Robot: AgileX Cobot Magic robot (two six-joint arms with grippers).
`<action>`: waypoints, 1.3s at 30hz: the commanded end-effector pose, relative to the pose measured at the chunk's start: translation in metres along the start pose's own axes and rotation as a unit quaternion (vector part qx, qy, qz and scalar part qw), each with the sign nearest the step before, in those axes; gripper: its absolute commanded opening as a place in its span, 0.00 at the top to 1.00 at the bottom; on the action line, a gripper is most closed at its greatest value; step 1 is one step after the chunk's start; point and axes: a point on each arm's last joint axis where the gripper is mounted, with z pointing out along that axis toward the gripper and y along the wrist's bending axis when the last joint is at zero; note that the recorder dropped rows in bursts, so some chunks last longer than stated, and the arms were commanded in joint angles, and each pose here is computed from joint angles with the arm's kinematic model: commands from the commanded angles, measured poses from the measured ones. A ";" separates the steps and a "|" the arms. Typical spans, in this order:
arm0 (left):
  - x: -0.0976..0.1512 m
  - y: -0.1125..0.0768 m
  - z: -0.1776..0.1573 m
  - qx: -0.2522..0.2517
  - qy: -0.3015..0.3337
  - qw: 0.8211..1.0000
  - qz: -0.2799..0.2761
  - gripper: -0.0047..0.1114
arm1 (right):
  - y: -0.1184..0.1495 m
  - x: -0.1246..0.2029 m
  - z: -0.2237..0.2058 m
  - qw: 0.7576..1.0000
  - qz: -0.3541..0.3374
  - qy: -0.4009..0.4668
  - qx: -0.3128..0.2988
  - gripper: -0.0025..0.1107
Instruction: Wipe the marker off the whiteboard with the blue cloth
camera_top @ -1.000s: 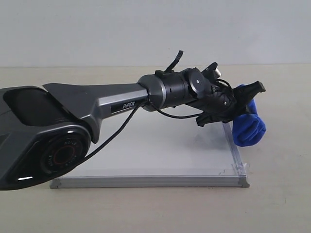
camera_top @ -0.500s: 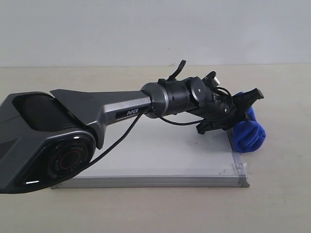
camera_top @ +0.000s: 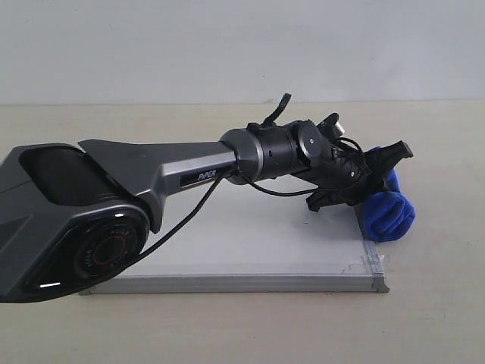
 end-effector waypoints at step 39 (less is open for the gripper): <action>-0.043 -0.011 -0.089 -0.201 0.062 0.957 0.198 0.66 | 0.000 -0.002 0.000 1.000 -0.004 -0.008 0.001 0.97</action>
